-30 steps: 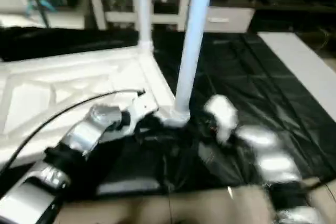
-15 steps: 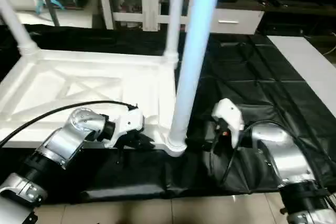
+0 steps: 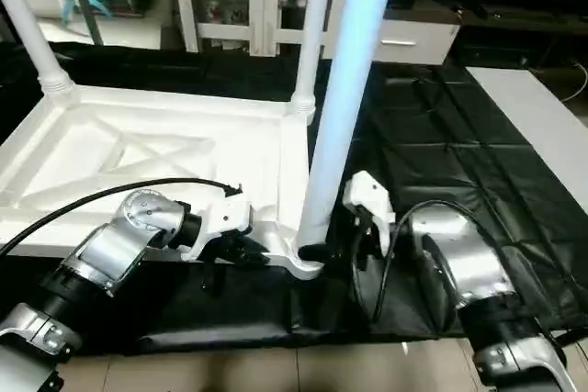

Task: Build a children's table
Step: Rotate leg to tighten

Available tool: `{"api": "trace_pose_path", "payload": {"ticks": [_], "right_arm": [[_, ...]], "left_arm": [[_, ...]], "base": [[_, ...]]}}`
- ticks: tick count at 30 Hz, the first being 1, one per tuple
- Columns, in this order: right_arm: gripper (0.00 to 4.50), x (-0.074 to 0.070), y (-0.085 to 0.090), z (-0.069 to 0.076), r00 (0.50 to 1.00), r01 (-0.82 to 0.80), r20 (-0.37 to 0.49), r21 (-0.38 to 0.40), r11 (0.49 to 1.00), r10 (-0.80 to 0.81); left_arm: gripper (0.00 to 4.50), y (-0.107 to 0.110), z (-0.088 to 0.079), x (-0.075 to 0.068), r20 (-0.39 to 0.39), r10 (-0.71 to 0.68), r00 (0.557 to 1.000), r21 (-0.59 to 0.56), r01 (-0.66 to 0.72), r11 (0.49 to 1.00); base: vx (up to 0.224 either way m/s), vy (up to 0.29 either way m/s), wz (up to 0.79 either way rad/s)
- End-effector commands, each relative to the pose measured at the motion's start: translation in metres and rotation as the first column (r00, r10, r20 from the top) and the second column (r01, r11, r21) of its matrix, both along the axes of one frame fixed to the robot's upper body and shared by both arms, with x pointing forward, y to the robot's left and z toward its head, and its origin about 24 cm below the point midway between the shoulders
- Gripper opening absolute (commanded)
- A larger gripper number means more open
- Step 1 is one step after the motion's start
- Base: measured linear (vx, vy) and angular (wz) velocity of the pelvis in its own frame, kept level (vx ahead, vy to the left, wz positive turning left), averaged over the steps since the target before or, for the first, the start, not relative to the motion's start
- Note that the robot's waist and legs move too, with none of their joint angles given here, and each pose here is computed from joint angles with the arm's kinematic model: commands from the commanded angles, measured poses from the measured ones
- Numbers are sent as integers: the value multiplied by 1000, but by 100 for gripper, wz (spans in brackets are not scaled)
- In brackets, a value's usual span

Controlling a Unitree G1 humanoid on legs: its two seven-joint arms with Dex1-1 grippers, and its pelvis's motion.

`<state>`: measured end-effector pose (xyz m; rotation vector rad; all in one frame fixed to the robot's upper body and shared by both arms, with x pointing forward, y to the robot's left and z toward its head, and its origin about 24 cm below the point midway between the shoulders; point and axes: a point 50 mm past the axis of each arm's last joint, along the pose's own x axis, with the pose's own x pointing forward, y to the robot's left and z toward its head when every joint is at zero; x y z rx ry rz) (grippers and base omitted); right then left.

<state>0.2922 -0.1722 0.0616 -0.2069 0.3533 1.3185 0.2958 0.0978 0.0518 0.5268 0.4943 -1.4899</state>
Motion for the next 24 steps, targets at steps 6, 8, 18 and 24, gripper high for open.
{"api": "trace_pose_path", "payload": {"ticks": [6,8,18,24], "right_arm": [[294,2,0,-3,998,-51,-25,-19,999,51],[270,1,-1,-4,997,-61,-37,-22,998,60],[211,1,0,-8,995,-88,-59,-30,996,86],[209,3,0,-13,996,-57,-74,-22,998,55]], "left_arm": [[0,0,-23,-14,-96,-34,995,70,41,997],[0,0,-23,-14,-98,-33,995,71,40,997],[0,1,-24,-16,-111,-42,993,82,51,995],[0,0,-23,-14,-107,-32,994,79,40,996]], "base": [[0,0,0],[0,0,0],[0,0,0],[0,0,0]]}}
